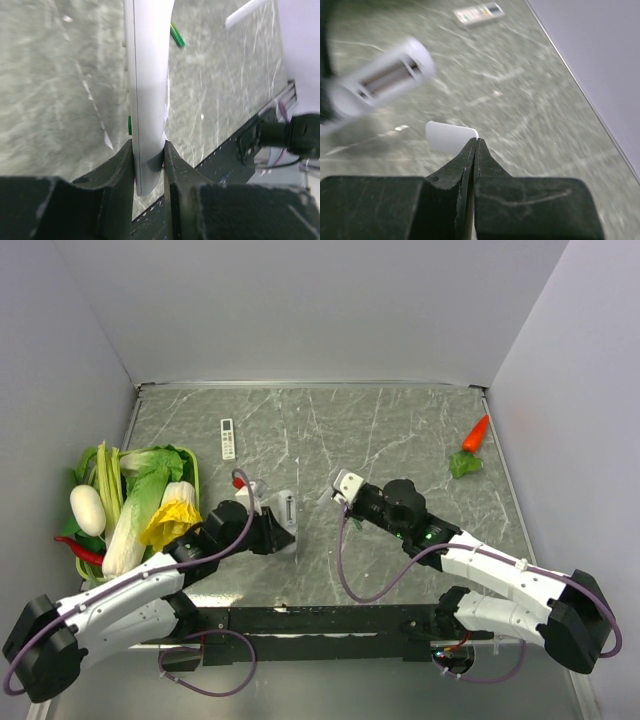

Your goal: Load the batteries into the remote control

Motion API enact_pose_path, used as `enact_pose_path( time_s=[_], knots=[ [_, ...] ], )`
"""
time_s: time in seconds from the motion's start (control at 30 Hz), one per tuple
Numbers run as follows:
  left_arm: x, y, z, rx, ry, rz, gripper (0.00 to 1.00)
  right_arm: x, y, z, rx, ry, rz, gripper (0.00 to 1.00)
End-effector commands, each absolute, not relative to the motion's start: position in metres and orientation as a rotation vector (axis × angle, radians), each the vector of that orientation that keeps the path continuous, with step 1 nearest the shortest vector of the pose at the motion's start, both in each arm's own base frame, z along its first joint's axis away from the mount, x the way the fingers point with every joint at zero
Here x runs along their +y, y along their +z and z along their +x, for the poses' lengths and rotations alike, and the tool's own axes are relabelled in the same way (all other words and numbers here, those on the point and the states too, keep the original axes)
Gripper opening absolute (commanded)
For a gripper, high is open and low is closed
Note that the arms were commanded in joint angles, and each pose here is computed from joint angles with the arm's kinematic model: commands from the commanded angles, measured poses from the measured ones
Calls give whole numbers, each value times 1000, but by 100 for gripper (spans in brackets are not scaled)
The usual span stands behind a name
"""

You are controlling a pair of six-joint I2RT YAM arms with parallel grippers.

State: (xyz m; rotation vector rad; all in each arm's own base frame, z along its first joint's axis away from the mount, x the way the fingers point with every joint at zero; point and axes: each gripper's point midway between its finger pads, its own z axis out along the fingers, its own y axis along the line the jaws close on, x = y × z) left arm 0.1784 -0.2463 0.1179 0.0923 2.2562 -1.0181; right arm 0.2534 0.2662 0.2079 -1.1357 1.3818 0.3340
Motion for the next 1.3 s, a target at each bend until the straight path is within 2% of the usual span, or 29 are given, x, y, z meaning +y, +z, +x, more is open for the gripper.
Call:
enact_pose_path(
  time_s=[0.0,0.23,0.43,0.6,0.73,0.9,1.07,1.17,1.2,1.23,1.27],
  knots=[
    [-231,143,194,2180,-1005,-12,1,232,204,282,1507,129,-944,0],
    [-208,191,208,2055,-928,-6,1,211,175,286,1824,148,-716,0],
    [-186,235,219,1927,-813,25,1,186,122,252,2171,333,-408,0],
    [-175,260,233,1842,-734,39,1,179,79,214,2371,462,-278,0],
    [-179,280,243,1763,-746,65,1,177,56,197,2471,535,-131,0],
    [-184,290,249,1719,-757,124,1,161,31,187,2544,480,-33,0],
    [-197,286,235,1688,-880,183,1,147,15,181,2608,400,66,0],
    [-205,279,220,1650,-982,208,1,145,13,180,2615,383,92,16],
    [-206,280,214,1631,-1010,216,1,145,14,180,2614,381,81,28],
    [-208,267,210,1647,-1031,226,1,144,16,181,2607,379,76,32],
    [-212,266,203,1642,-1081,247,1,145,20,183,2596,380,65,41]
  ],
)
